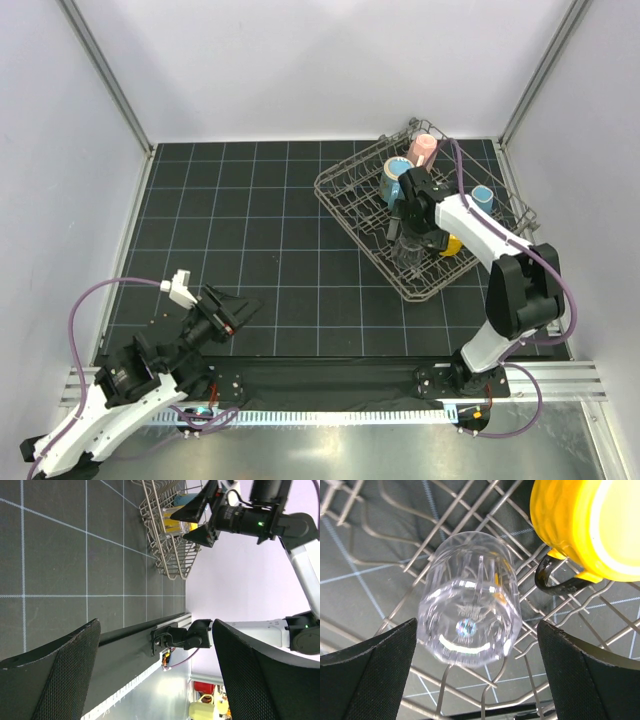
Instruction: Load the cups into the dish rack
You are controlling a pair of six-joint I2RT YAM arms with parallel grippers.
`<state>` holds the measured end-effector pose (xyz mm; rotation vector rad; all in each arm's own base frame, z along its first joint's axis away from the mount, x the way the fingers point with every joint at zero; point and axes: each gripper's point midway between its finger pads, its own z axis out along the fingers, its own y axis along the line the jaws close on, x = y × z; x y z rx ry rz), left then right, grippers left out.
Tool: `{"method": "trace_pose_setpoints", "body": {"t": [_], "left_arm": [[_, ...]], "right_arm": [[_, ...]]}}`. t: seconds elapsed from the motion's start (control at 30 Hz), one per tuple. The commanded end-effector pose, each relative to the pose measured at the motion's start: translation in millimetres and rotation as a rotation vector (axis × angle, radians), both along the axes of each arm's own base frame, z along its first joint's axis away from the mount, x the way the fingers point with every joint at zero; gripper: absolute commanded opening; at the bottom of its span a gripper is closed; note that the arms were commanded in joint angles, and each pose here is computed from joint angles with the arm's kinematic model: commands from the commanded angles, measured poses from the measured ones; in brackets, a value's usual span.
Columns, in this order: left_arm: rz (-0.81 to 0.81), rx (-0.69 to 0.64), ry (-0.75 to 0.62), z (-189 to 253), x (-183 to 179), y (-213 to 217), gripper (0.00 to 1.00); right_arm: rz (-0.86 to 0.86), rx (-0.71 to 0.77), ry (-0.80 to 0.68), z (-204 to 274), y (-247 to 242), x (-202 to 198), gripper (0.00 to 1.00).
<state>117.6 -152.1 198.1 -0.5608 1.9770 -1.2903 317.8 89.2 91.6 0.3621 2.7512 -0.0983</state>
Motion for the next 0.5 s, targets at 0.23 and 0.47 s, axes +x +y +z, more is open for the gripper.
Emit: {"method": "trace_pose_setpoints", "body": {"t": [0.23,0.47], "left_arm": [[-0.031,-0.140,-0.055,5,9,-24,0.89],[-0.049,-0.015,-0.103,-3,38,-54,0.95]], "right_arm": [[0.129,0.095,-0.187,56,12,-5,1.00],[0.236,0.148,-0.261,86,22,-22,1.00]]}}
